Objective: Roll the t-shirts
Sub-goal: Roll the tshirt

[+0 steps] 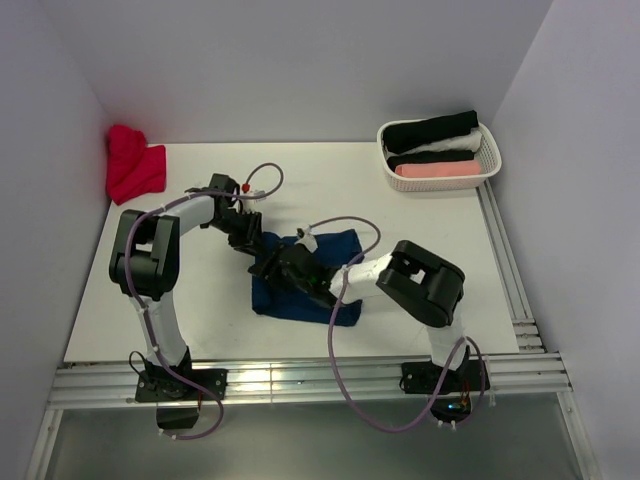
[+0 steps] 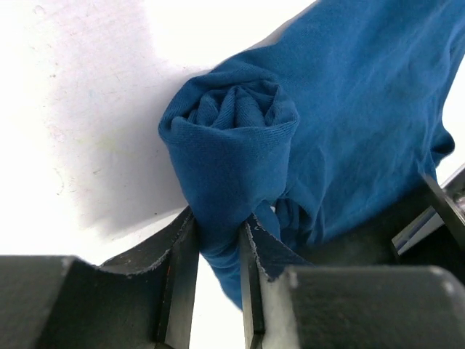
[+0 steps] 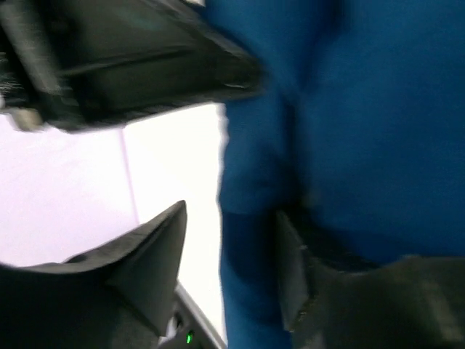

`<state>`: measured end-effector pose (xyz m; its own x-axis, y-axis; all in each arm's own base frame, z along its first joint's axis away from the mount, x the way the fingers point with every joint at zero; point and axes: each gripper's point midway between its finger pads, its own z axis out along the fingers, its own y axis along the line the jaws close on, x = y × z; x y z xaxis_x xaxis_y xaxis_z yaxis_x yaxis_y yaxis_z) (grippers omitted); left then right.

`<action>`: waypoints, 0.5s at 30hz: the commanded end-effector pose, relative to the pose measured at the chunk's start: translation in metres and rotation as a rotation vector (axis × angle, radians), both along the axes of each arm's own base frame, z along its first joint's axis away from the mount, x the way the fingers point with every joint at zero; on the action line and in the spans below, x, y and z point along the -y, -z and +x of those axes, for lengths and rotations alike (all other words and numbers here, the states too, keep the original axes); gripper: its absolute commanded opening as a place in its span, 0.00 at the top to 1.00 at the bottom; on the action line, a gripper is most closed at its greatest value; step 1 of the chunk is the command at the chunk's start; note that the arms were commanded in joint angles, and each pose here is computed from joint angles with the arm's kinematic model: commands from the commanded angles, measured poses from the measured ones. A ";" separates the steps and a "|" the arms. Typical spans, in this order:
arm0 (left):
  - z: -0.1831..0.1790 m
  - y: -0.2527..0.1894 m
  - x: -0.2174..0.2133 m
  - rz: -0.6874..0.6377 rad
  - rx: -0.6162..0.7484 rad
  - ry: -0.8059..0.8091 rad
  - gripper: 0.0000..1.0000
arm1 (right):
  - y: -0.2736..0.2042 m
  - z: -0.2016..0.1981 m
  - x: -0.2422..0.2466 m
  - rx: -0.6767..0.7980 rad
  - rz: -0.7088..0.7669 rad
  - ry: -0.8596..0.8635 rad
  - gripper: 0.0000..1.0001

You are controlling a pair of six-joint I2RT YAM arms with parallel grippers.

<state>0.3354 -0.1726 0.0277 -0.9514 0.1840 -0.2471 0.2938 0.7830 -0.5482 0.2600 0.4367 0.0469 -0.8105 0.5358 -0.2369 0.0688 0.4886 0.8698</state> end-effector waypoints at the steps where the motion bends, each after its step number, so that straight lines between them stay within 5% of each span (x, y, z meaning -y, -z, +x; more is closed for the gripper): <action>1: 0.009 0.001 -0.014 0.114 0.069 -0.020 0.71 | -0.015 0.006 0.012 0.060 -0.320 0.060 0.40; 7: 0.010 -0.003 -0.012 0.148 0.092 -0.014 0.72 | -0.024 0.001 0.033 0.076 -0.702 0.097 0.38; 15: 0.009 -0.007 -0.006 0.157 0.101 -0.002 0.72 | -0.049 0.001 0.033 0.138 -0.900 0.128 0.38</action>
<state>0.3364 -0.1735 0.0297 -0.9351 0.2199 -0.2779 0.3299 0.8267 -0.4558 0.2637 0.4448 0.1088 -0.7176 0.3153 -0.6210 0.0617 0.9169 0.3943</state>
